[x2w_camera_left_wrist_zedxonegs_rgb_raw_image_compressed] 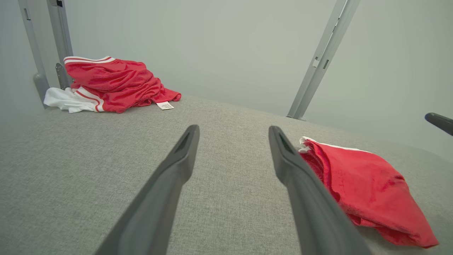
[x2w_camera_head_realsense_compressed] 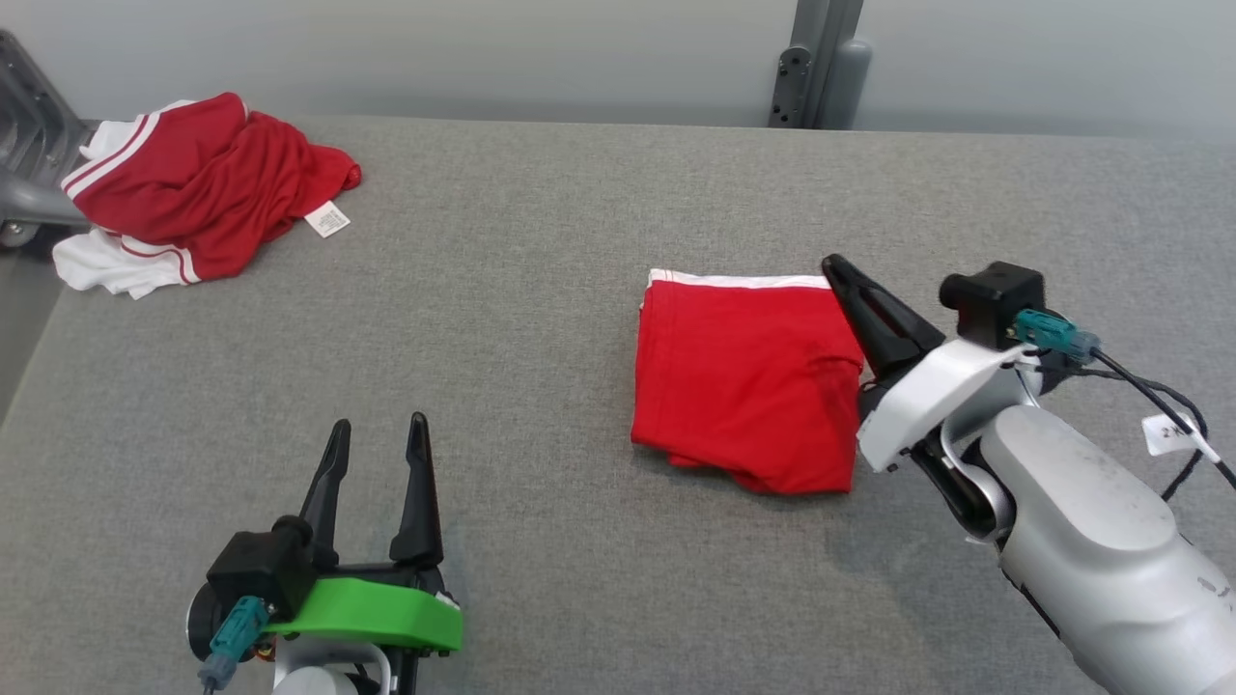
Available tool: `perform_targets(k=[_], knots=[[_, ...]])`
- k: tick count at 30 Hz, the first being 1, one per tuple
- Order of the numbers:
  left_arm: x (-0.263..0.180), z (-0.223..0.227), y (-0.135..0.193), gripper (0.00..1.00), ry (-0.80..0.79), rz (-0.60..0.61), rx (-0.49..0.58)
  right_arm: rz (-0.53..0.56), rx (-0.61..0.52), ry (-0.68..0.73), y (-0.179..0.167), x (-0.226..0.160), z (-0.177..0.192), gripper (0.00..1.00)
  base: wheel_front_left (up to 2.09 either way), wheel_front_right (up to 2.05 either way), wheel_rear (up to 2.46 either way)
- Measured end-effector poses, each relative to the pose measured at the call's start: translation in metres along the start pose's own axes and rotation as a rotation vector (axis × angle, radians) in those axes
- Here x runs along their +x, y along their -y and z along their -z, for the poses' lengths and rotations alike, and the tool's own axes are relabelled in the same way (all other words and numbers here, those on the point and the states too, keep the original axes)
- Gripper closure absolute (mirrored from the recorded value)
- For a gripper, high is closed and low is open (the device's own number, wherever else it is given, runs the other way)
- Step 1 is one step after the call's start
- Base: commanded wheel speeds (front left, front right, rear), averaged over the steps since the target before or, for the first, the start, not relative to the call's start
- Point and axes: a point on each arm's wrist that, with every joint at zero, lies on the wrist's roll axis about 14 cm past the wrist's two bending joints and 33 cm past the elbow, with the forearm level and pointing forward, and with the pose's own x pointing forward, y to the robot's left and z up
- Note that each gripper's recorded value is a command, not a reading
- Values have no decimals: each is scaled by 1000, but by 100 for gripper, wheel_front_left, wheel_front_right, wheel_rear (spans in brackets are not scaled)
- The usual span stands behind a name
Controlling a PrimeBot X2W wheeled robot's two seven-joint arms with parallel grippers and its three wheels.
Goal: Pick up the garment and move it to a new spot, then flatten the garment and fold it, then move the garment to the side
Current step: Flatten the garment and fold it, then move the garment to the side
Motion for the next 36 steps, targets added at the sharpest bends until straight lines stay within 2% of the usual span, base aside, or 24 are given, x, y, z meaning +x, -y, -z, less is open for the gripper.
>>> perform_targets(k=[1,2,8,19,24,36], knots=[[1,-1,2,0,4,6,1,30,-5,28,7,-6,-6,2,0,0,0],[2,-2,3,0,7,10,3,60,-14,52,13,-12,-12,0,0,0,0],[6,-5,11,0,19,38,10,229,-35,157,36,-57,-27,0,0,0,0],[-1,-4,20,0,16,63,12,461,-24,232,51,-129,-30,0,0,0,0],[-7,-1,19,0,6,60,17,485,-8,237,47,-140,-27,0,0,0,0],[-11,1,15,0,3,50,41,464,-12,219,39,-134,-21,0,0,0,0]])
